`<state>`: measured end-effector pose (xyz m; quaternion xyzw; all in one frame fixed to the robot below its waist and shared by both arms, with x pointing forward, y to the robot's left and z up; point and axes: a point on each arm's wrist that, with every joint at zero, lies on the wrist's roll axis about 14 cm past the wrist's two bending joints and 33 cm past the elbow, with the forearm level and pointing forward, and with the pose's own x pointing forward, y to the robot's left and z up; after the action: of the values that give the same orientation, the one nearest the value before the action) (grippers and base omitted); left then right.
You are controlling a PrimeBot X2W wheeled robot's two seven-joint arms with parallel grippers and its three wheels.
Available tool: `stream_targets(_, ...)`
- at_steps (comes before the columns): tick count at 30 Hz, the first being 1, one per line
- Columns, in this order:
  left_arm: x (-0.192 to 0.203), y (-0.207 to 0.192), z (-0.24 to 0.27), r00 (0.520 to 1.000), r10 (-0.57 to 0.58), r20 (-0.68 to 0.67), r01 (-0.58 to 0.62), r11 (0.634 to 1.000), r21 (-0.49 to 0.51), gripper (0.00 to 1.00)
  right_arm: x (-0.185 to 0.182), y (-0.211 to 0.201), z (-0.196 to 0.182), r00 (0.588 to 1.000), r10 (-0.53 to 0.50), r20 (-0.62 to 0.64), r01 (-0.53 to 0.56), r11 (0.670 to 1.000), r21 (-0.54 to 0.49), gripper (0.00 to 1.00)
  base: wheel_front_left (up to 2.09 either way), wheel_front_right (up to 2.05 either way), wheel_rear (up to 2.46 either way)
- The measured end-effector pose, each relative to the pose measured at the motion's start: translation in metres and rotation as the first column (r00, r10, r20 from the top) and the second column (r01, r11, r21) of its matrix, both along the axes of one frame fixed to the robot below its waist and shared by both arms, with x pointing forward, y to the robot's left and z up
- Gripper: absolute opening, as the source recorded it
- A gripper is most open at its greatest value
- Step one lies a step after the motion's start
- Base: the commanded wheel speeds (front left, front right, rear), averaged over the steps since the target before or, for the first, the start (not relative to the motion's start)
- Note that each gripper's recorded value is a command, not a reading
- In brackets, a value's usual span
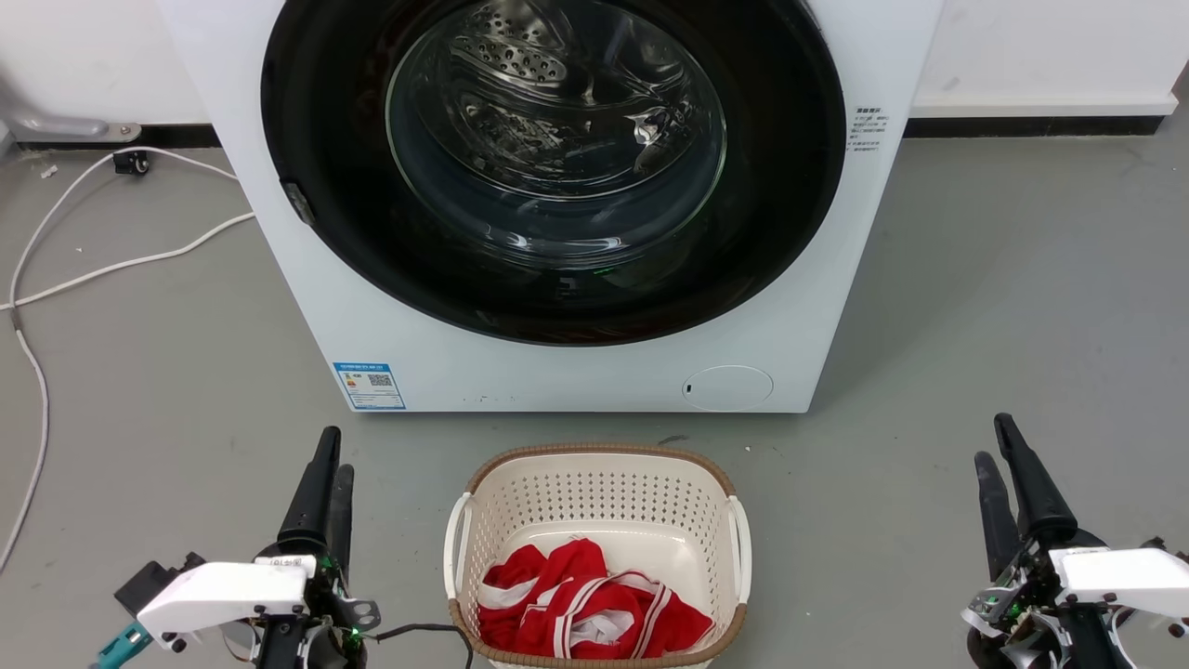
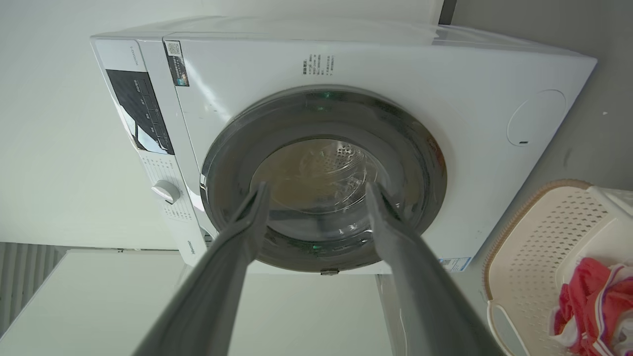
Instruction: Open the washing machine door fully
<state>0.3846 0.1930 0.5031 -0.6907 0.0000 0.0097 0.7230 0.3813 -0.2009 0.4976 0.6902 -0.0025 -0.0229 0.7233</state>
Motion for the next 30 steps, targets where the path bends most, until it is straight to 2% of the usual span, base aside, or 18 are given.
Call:
stream_targets(7, 0.002, 0.004, 0.015, 0.999, 0.021, 0.044, -0.026, 0.993, 0.114, 1.00, 0.003, -0.001, 0.015, 0.999, -0.004, 0.040, 0.010, 0.988, -0.152, 1.00, 0.00, 0.00, 0.00)
stream_targets(13, 0.005, 0.007, 0.029, 0.996, 0.030, 0.085, -0.050, 0.967, 0.248, 1.00, 0.005, 0.002, 0.033, 0.996, 0.008, 0.089, 0.022, 0.942, -0.334, 1.00, 0.00, 0.00, 0.00)
stream_targets(22, 0.007, 0.006, 0.047, 0.990, 0.025, 0.137, -0.085, 0.888, 0.452, 1.00, 0.006, 0.013, 0.051, 0.990, 0.047, 0.133, 0.038, 0.817, -0.575, 1.00, 0.00, 0.00, 0.00)
stream_targets(23, 0.007, 0.006, 0.050, 0.989, 0.022, 0.149, -0.096, 0.853, 0.513, 1.00, 0.003, 0.016, 0.050, 0.990, 0.059, 0.128, 0.037, 0.769, -0.638, 1.00, 0.00, 0.00, 0.00)
stream_targets(30, 0.007, 0.001, 0.054, 0.987, 0.000, 0.161, -0.105, 0.759, 0.643, 1.00, 0.002, 0.022, 0.050, 0.989, 0.080, 0.125, 0.040, 0.668, -0.743, 1.00, 0.00, 0.00, 0.00)
